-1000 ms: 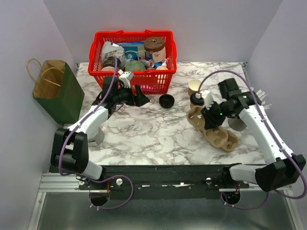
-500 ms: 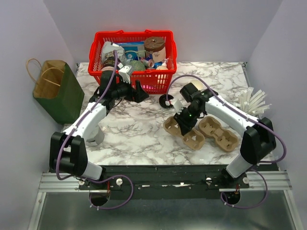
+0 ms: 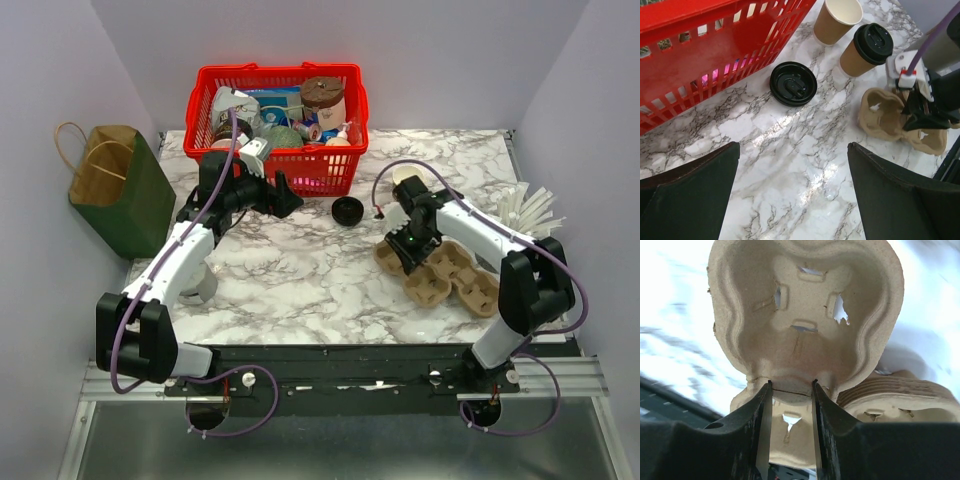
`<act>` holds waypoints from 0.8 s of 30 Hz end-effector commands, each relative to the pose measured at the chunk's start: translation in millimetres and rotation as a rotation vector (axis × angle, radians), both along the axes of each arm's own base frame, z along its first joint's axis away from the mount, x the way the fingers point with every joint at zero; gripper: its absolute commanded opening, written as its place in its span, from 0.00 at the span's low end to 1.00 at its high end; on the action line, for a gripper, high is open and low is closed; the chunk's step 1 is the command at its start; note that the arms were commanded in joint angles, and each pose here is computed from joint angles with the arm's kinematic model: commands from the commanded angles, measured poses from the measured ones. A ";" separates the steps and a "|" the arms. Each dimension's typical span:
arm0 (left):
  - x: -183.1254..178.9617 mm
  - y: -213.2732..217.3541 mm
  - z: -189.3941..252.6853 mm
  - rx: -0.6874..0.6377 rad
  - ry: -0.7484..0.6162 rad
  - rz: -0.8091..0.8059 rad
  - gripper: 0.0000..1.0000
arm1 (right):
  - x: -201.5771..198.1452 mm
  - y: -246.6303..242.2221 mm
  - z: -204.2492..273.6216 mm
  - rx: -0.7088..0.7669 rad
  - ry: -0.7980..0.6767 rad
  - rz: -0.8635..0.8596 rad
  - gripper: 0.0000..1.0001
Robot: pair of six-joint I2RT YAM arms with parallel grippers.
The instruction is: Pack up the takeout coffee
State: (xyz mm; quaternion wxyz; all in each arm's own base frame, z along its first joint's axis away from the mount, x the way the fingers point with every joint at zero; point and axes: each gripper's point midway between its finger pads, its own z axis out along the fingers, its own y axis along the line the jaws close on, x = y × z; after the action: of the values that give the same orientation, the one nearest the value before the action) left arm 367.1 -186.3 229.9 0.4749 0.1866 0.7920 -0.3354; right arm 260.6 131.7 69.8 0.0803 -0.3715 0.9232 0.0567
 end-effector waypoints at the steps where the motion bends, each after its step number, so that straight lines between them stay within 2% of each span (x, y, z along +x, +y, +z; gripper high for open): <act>1: 0.8 2.1 3.2 -0.019 -0.014 0.011 0.96 | 19.6 -37.8 4.0 -0.095 -0.078 -0.077 0.00; 2: -0.2 1.1 1.1 -0.021 -0.007 0.008 0.96 | 19.6 -36.9 7.2 -0.088 -0.082 -0.063 0.00; 6: -5.2 -0.3 0.5 -0.033 -0.002 -0.003 0.96 | 2.7 -3.0 20.7 0.108 -0.012 -0.026 0.01; 9: -10.8 -0.7 3.4 -0.035 -0.005 -0.019 0.96 | -6.8 2.3 18.8 0.146 0.015 -0.028 0.02; 10: -11.4 -0.5 3.8 -0.026 -0.012 -0.027 0.96 | -8.8 1.5 15.7 0.142 0.024 -0.043 0.07; 11: -12.0 -0.8 8.4 -0.019 -0.028 -0.036 0.96 | -11.0 0.4 12.9 0.137 0.032 -0.045 0.19; 13: -12.8 3.1 9.9 0.023 -0.044 -0.043 0.96 | -15.3 -1.7 6.2 0.125 0.052 -0.065 0.35; 14: -9.6 5.1 20.3 0.038 -0.075 -0.044 0.96 | -16.7 -2.9 3.0 0.116 0.064 -0.072 0.48; 19: -2.7 28.0 44.3 0.110 -0.127 0.004 0.97 | -13.4 -3.2 5.2 0.108 0.061 -0.076 0.61; 22: 7.0 51.9 77.7 0.111 -0.179 0.074 0.97 | -5.0 2.2 22.5 0.133 0.031 -0.058 0.73; 24: 12.6 69.2 107.5 0.135 -0.228 0.130 0.97 | -0.9 6.7 34.8 0.157 0.015 -0.047 0.75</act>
State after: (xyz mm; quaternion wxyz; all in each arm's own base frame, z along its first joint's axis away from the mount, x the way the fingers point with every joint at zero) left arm 375.0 -152.6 279.4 0.5147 0.2102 0.7810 -0.2845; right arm 249.7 125.4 78.3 0.0786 -0.3327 0.9337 0.1062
